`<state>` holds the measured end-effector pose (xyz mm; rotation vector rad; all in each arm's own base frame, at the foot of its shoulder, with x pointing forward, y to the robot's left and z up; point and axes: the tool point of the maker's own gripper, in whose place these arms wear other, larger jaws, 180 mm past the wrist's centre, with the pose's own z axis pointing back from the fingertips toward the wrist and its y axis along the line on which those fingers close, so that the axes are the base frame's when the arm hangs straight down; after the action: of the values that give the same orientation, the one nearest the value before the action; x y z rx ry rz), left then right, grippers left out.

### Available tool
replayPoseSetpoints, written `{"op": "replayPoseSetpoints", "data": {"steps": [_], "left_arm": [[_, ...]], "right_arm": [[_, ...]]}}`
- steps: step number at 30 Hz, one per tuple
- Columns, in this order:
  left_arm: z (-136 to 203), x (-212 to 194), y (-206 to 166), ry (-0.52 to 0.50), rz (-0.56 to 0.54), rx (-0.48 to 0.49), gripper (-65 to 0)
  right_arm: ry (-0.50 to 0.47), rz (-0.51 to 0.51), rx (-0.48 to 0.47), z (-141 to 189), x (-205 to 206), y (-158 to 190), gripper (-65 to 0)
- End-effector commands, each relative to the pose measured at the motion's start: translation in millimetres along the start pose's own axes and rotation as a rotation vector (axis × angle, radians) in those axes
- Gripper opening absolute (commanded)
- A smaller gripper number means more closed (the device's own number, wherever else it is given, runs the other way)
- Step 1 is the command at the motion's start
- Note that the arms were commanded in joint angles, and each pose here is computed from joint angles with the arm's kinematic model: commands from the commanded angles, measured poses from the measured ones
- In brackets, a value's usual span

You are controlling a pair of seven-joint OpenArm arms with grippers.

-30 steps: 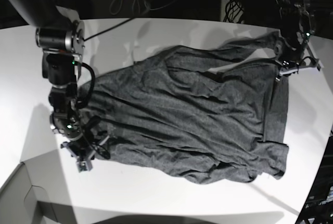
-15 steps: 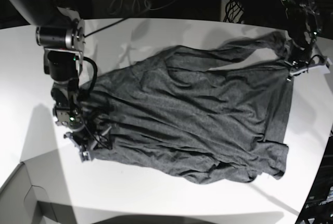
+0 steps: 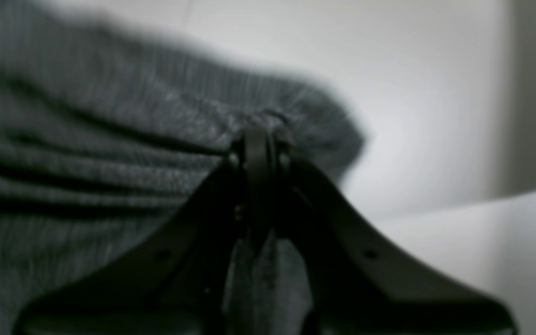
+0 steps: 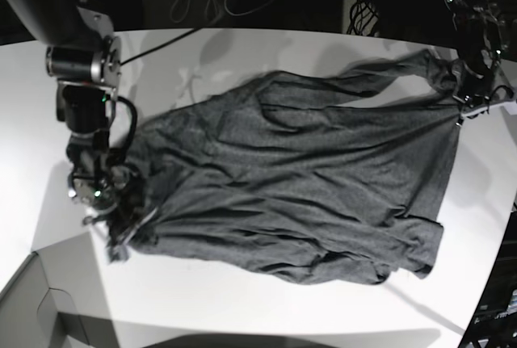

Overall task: Layout the t-shirt on the table in an organized manner, then fold the t-shirt properly
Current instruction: 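Pull the shirt with the right gripper away from the left gripper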

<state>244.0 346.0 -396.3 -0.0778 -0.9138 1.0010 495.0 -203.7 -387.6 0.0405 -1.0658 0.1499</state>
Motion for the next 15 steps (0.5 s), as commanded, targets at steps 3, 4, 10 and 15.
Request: {"op": "replayPoseSetpoints", "data": {"steps": [3, 4, 10, 15], "left_arm": [[2.1, 12.8, -5.4, -0.035, -0.008, -0.02, -64.9], [2.1, 12.8, -5.4, -0.035, -0.008, -0.02, -64.9], [2.1, 10.5, -8.0, -0.03, -0.011, -0.026, -64.9], [2.1, 10.5, -8.0, -0.03, -0.011, -0.026, -64.9]], "right_arm": [[-0.162, -0.05, -0.12, 6.0, 48.6, -38.8, -65.0], [-0.185, -0.064, -0.131, 7.3, 55.4, -43.5, -65.0], [-0.216, -0.102, -0.166, 10.7, 66.2, -57.9, -65.0], [-0.264, -0.176, -0.218, 20.2, 73.5, -79.2, -65.0]]}}
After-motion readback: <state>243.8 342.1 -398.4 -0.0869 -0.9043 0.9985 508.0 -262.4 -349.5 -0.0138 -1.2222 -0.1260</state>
